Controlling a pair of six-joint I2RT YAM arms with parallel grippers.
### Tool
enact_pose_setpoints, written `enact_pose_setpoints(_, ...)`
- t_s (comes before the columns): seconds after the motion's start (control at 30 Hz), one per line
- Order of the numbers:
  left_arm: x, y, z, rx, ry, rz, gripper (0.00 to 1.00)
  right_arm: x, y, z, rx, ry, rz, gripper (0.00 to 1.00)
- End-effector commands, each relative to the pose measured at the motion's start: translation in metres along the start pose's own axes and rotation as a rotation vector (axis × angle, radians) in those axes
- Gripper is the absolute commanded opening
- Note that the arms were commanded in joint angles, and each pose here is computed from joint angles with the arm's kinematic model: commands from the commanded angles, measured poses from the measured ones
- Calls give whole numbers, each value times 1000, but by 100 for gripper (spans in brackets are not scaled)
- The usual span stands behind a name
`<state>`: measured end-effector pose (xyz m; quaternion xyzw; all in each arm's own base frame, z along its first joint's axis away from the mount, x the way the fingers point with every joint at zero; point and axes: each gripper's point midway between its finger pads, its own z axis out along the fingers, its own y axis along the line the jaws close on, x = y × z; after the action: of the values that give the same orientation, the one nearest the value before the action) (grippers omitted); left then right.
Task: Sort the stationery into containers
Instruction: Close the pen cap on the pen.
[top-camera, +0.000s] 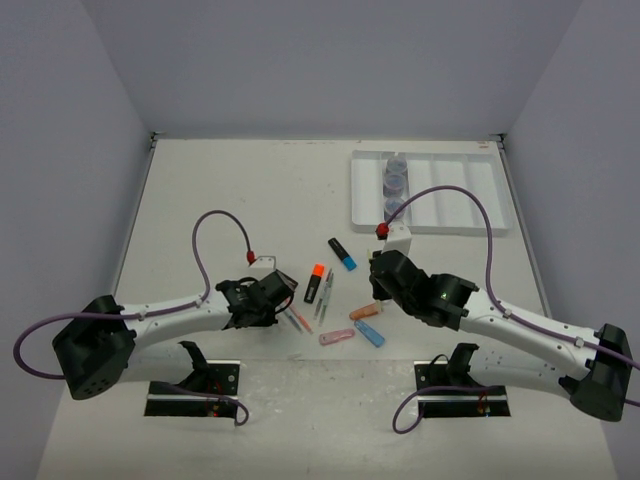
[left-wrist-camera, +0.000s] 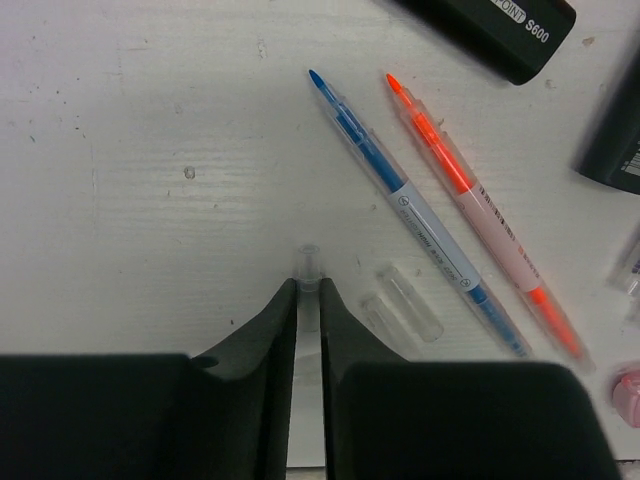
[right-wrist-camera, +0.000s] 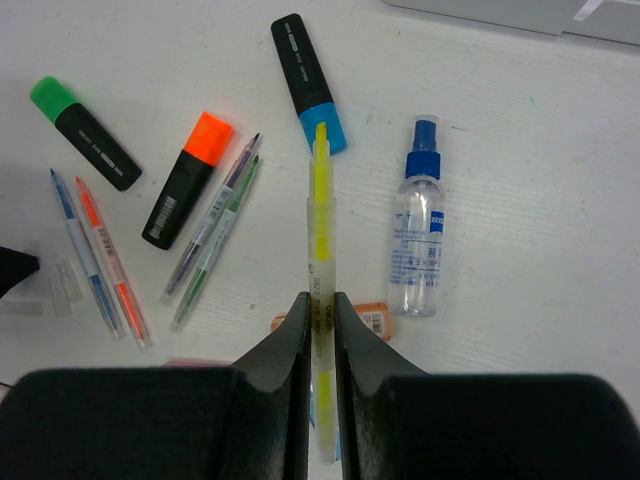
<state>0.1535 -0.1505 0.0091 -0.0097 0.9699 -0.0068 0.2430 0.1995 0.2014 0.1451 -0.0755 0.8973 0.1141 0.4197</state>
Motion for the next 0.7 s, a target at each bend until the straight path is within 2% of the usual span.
enact_pose_setpoints(0.0, 7, 9, 7, -45, 16, 4, 1, -4, 7, -2, -32, -17, 16, 0)
enact_pose_setpoints(0.07, -1, 2, 2, -19, -4, -8, 0, -5, 12, -4, -78, -28, 15, 0)
enact_pose_setpoints(0.17, -26, -12, -19, 72, -94, -56, 0, -6, 35, -12, -241, -56, -2, 0)
enact_pose_setpoints(0.27, -81, -31, -71, 234, -292, -174, 0, 11, 70, -27, -513, -40, -10, 0)
enact_pose_setpoints(0.33, -106, -44, -99, 350, -391, -215, 0, 1, 95, -42, -684, -111, 18, 0)
enact_pose_setpoints(0.4, -127, -62, -127, 507, -484, -228, 0, -7, 113, -61, -833, -165, 57, 0)
enact_pose_setpoints(0.53, -148, -106, -223, 1068, -726, -222, 0, -14, 140, -109, -1164, -268, 96, 0)
enact_pose_setpoints(0.67, -148, -109, -274, 1316, -836, -218, 0, -27, 146, -121, -1214, -307, 128, 0)
